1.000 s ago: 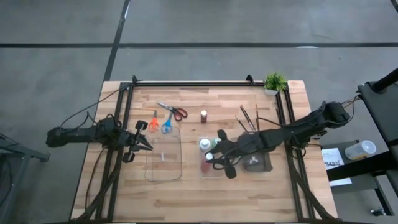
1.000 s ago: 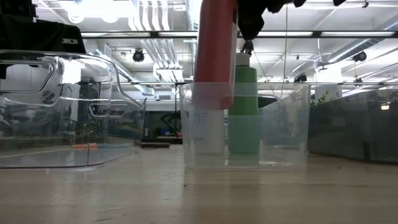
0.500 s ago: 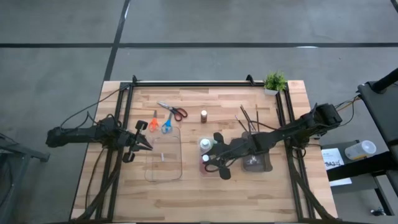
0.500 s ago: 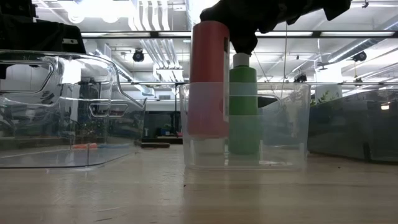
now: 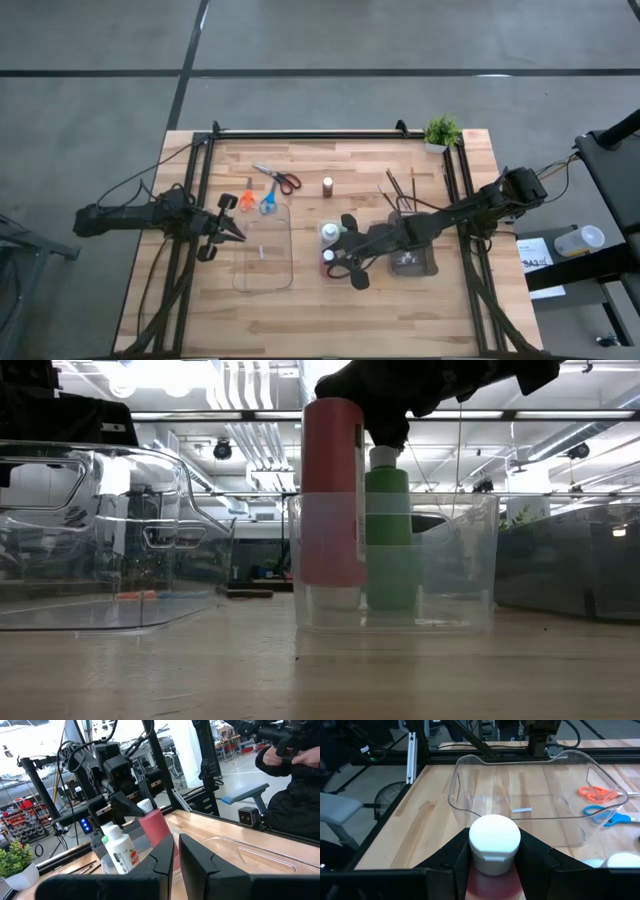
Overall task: Pick & Place Paint Supplies
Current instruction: Put the pink bottle into the white transparent bin
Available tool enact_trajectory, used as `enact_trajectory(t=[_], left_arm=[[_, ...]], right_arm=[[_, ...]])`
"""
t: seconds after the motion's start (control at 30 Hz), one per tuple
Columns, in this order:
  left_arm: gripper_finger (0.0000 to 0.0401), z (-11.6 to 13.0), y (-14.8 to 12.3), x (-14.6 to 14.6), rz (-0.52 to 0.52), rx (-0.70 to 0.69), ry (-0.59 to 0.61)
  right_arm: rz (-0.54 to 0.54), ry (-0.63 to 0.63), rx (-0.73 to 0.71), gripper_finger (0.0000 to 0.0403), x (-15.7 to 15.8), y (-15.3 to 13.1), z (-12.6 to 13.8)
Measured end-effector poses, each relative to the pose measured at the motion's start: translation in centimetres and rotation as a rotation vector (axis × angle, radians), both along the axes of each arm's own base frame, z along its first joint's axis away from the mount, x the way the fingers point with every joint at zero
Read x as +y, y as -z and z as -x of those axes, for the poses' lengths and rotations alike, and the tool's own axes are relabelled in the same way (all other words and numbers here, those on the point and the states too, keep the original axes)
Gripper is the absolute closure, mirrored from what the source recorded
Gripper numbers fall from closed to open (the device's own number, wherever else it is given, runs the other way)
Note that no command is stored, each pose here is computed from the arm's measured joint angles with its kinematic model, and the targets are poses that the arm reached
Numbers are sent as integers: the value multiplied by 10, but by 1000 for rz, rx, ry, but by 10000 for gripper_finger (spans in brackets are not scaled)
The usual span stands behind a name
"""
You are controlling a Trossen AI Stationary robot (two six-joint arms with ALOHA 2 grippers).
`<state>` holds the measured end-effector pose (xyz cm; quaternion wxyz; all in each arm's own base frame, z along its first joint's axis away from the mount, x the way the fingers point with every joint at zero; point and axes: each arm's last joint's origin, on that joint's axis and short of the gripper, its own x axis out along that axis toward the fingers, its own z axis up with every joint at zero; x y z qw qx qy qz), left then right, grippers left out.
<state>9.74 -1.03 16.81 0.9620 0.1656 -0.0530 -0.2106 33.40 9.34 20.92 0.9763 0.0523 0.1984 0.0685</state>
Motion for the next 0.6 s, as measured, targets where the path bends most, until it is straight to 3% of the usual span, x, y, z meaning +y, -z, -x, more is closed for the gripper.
enact_trajectory(t=[0.6], left_arm=[[365,0,0,0,0,3,0]], right_arm=[[3,-5,0,278,0,-12,4]])
